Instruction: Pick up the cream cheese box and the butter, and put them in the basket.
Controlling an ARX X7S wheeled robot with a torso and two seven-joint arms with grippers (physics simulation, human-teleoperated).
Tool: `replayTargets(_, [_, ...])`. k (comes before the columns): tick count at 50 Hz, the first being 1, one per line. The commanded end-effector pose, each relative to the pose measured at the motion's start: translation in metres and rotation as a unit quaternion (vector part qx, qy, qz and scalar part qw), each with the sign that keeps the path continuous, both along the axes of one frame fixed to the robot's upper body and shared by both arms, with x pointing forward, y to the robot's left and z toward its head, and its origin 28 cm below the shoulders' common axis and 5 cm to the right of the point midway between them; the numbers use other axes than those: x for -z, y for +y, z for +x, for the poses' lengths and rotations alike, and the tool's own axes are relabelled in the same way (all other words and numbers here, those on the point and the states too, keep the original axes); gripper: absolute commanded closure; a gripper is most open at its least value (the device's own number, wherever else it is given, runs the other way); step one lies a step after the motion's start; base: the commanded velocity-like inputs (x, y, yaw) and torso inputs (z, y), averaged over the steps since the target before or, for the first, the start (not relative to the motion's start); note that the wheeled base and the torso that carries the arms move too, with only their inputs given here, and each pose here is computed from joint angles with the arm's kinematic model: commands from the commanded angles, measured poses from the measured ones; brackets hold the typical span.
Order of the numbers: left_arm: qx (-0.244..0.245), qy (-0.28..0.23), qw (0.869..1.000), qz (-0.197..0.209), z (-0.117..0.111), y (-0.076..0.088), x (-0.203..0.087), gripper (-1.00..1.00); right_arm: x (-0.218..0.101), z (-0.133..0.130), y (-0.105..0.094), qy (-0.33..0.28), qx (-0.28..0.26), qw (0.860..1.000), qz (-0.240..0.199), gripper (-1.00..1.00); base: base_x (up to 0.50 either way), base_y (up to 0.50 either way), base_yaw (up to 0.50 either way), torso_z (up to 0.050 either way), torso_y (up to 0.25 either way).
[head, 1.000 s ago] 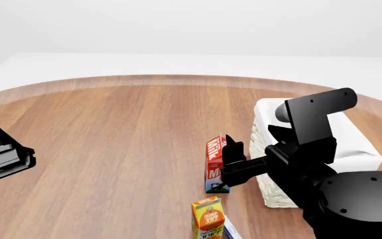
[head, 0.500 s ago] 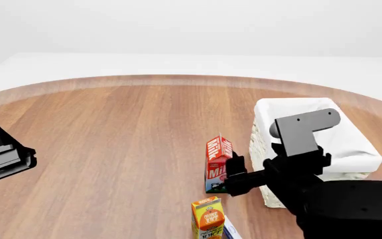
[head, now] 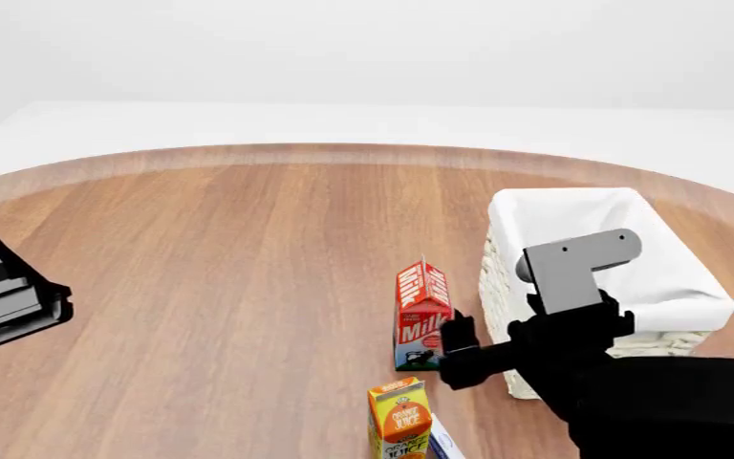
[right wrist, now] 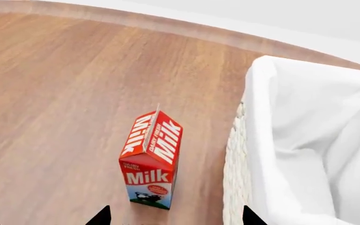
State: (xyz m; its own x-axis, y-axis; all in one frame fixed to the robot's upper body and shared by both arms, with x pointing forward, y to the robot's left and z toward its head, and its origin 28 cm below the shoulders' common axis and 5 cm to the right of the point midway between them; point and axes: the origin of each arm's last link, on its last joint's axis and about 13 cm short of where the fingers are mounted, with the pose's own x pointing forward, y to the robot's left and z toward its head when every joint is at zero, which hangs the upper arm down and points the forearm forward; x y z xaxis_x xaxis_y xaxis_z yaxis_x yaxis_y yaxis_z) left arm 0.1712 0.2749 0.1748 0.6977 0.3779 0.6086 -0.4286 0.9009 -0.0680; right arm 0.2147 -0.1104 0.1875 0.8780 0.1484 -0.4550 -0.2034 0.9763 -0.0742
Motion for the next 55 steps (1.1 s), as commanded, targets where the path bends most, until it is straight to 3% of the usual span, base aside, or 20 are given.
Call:
replayTargets(1, [0.0,-0.005,1.0,0.0,-0.002,0.002,-0.001,-1.0,0.005,0.007,-0.002,-0.002,0.001,1.0,0.01,-1.0,0.0,0.0,0.0,0.0,0.0])
replayTargets(55, [0.0,-0.002,1.0,0.003,-0.002,0.001,0.0,-1.0,0.043,0.002,-0.011,0.044,0.021,0.999,0.003,-1.0,0.0,0.0,0.0,0.0,0.0])
